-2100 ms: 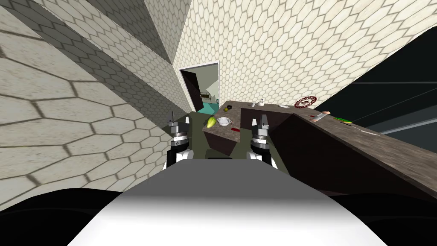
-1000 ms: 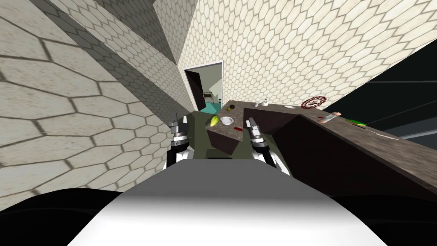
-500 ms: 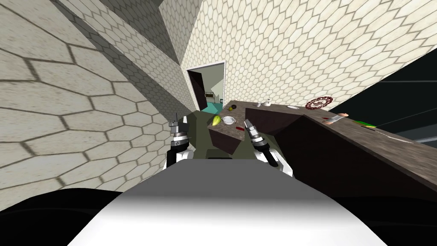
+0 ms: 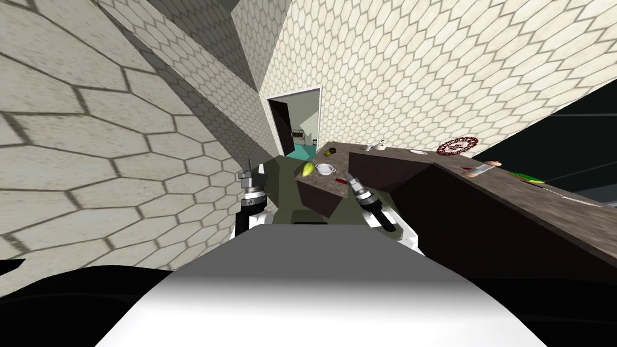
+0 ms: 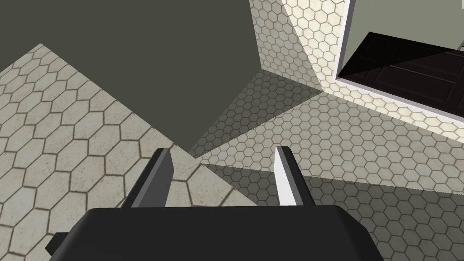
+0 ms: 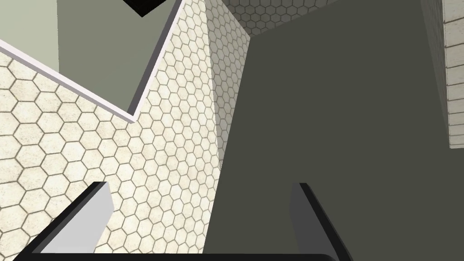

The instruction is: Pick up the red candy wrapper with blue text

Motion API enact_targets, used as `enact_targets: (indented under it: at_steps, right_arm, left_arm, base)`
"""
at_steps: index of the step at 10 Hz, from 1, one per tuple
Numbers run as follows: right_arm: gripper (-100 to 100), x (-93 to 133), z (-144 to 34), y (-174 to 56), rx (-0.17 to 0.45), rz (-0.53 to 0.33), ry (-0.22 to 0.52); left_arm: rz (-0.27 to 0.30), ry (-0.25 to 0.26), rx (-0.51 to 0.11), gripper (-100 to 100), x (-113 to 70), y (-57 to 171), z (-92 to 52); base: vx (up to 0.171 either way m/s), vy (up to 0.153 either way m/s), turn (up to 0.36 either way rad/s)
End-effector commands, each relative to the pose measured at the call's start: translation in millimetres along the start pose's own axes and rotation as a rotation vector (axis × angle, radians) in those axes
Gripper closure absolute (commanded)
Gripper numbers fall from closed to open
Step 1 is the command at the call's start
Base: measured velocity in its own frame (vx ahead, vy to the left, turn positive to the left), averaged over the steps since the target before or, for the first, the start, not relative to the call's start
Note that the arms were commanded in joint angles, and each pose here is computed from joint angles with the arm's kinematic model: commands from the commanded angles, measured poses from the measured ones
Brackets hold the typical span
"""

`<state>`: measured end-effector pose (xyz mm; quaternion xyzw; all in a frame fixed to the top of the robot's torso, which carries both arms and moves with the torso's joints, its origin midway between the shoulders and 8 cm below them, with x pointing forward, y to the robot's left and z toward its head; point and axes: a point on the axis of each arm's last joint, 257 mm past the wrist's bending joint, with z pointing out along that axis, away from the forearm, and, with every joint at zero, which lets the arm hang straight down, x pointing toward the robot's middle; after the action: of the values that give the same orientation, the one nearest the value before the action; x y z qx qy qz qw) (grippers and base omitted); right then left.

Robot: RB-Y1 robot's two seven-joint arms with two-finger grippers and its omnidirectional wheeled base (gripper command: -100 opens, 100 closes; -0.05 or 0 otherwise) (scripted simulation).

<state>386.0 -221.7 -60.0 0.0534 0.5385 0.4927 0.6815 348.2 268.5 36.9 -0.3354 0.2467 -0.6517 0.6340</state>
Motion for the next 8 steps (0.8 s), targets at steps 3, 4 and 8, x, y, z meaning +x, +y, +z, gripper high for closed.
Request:
enact_targets:
  at_steps: [3,4,8]
  right_arm:
    - [-100,9,-3.0,-20,0.01,-0.083,0.109]
    - [-100,9,-3.4,-20,0.01,-0.088,0.117]
    - [-100,20,-15.9,-54,0.046,-0.199,0.264]
  left_arm:
    - [0.0,0.0,0.0,0,0.0,0,0.0]
    - [0.0,0.0,0.0,0,0.0,0,0.0]
    - [0.0,0.0,0.0,0,0.0,0,0.0]
  base:
    - [-0.018,0.036,0.061]
    - [-0.017,0.033,0.045]
    - [-0.011,0.038,0.097]
